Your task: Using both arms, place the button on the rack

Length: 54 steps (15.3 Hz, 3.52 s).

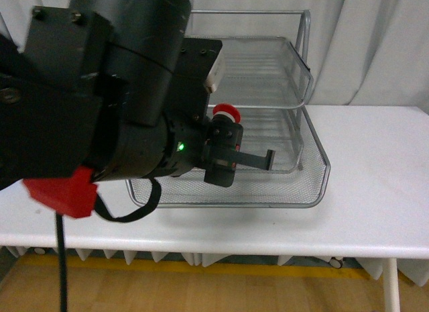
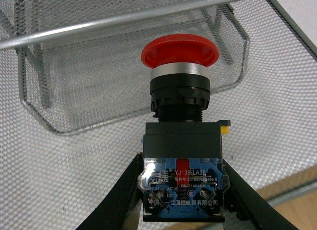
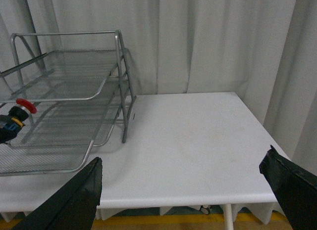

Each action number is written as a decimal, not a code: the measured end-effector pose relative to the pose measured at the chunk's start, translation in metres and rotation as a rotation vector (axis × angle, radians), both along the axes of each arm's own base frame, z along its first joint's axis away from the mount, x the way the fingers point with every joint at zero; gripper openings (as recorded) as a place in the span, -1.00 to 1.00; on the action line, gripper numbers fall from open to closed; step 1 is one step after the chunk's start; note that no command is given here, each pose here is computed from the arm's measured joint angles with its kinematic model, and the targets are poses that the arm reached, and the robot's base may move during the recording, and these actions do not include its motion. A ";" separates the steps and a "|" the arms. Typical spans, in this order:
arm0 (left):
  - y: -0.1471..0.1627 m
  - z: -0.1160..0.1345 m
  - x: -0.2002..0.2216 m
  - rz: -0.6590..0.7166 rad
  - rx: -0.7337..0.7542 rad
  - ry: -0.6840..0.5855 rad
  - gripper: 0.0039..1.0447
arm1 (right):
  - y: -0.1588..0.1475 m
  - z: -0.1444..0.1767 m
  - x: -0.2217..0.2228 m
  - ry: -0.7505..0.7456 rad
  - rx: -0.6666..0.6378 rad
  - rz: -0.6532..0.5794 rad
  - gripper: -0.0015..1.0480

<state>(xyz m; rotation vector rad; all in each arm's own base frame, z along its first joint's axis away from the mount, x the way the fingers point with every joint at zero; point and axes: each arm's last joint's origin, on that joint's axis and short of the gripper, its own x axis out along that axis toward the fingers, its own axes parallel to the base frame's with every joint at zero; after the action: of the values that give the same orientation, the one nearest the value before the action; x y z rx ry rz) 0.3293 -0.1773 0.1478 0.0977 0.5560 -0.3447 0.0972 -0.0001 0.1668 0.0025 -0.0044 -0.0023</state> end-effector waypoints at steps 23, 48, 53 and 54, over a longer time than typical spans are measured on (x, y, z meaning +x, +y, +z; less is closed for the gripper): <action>0.167 0.046 -0.169 0.348 -0.094 -0.469 -0.36 | 0.000 0.000 0.000 0.000 0.000 0.002 0.87; 0.177 0.018 -0.232 0.346 -0.111 -0.551 -0.97 | 0.000 0.000 0.000 0.000 0.000 0.001 0.87; 0.177 0.018 -0.232 0.346 -0.111 -0.551 -0.97 | 0.000 0.000 0.000 -0.001 0.000 0.002 0.87; 0.177 0.018 -0.232 0.346 -0.110 -0.550 -0.97 | 0.000 0.000 0.000 0.000 0.000 0.002 0.87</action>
<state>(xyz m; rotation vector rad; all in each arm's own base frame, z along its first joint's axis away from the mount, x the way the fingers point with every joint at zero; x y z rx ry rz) 0.0977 -0.0003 0.1656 -0.0132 0.0036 -0.0026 0.0972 0.0000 0.1669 0.0025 -0.0048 -0.0008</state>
